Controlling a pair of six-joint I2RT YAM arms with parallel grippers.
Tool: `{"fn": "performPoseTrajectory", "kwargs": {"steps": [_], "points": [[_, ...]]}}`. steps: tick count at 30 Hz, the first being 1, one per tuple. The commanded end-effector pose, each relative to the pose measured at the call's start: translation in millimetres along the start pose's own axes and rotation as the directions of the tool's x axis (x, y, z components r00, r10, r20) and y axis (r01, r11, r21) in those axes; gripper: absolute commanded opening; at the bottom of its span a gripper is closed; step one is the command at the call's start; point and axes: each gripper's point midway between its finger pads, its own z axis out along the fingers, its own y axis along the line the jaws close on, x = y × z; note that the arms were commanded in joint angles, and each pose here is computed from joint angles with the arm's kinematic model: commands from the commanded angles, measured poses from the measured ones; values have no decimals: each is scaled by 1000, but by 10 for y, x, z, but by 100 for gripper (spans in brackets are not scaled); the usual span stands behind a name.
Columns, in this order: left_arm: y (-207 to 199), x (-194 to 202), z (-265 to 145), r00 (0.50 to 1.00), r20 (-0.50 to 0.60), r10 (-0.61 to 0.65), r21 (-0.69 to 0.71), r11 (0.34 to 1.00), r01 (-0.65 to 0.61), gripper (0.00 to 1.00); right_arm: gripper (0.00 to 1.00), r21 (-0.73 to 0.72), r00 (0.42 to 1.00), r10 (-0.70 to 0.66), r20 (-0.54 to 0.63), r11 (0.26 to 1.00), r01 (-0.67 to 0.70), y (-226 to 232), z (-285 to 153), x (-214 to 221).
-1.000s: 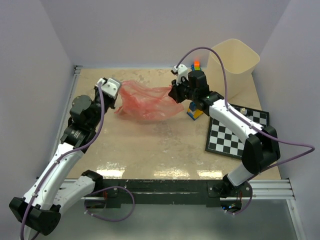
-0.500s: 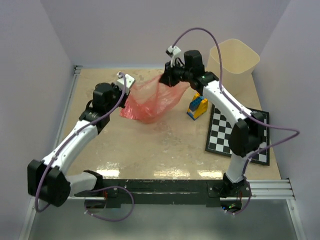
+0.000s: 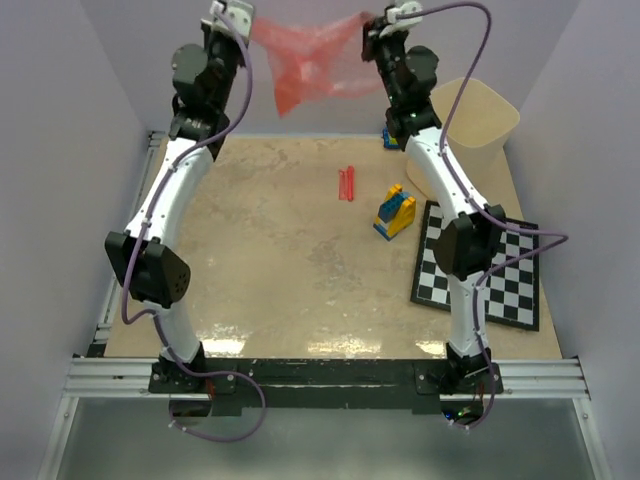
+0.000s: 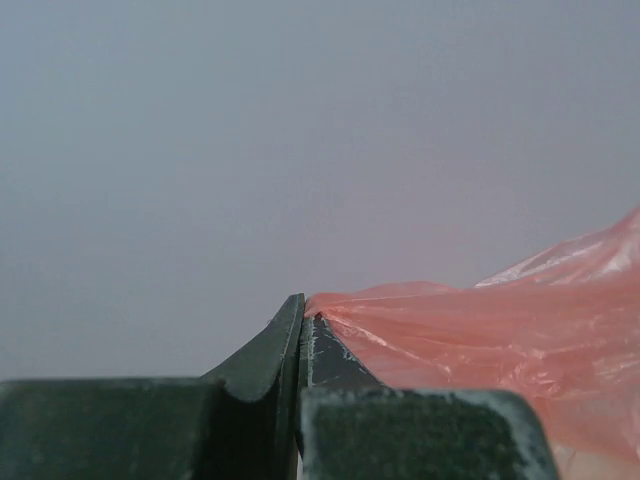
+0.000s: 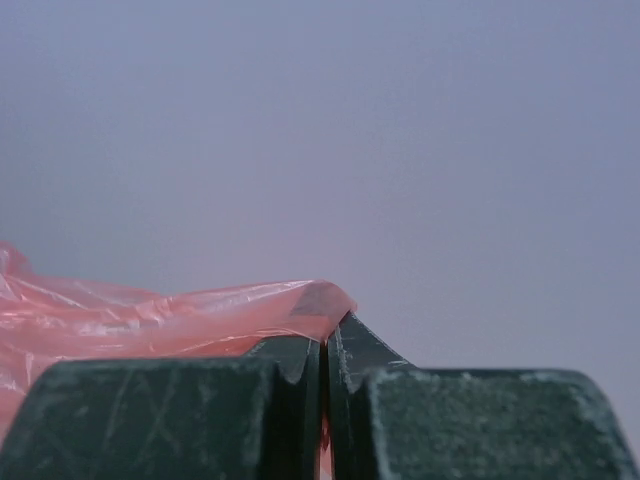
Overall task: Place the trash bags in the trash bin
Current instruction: Unfold the trash bag at the center of the board.
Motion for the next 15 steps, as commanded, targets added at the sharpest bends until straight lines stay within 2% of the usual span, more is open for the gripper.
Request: {"fn": "performPoseTrajectory", "kwargs": {"steps": [1, 2, 4, 5, 8, 9, 10, 11, 12, 14, 15], "points": [[535, -2326, -467, 804, 590, 77, -183, 982, 41, 0, 0, 122, 497, -87, 864, 992, -38, 10, -1474, -3621], [468, -2626, -627, 734, 670, 114, -191, 981, 21, 0, 0, 135, 412, -122, 903, 991, -3, 154, -1721, -3847], [302, -3171, -1047, 566, 800, 198, -238, 971, -4, 0, 0, 150, 307, -161, 938, 987, 59, 476, -2094, -4164], [159, -3367, -1234, 480, 839, 255, -265, 963, -48, 0, 0, 158, 285, -175, 942, 984, 82, 586, -2192, -4236], [-286, -3587, -1638, 313, 872, 377, -356, 926, -125, 0, 0, 160, 289, -186, 939, 981, 113, 772, -2308, -4211], [-434, -3472, -1648, 306, 863, 402, -369, 915, -164, 0, 0, 170, 310, -199, 930, 978, 117, 782, -2302, -4133], [-510, -3432, -1798, 264, 862, 432, -401, 901, -164, 0, 0, 187, 347, -218, 912, 975, 121, 780, -2242, -3959], [-673, -3237, -1810, 257, 851, 457, -414, 886, -208, 0, 0, 199, 389, -229, 893, 973, 115, 744, -2219, -3826], [-792, -3048, -1856, 251, 840, 481, -424, 870, -250, 0, 0, 212, 452, -249, 857, 968, 131, 716, -2176, -3616], [-1134, -2411, -1947, 274, 817, 507, -395, 839, -375, 0, 0, 225, 593, -323, 738, 946, 235, 734, -2099, -2976], [-1280, -2074, -2004, 289, 795, 533, -379, 810, -448, 0, 0, 200, 685, -355, 636, 934, 297, 755, -2054, -2407]]}}
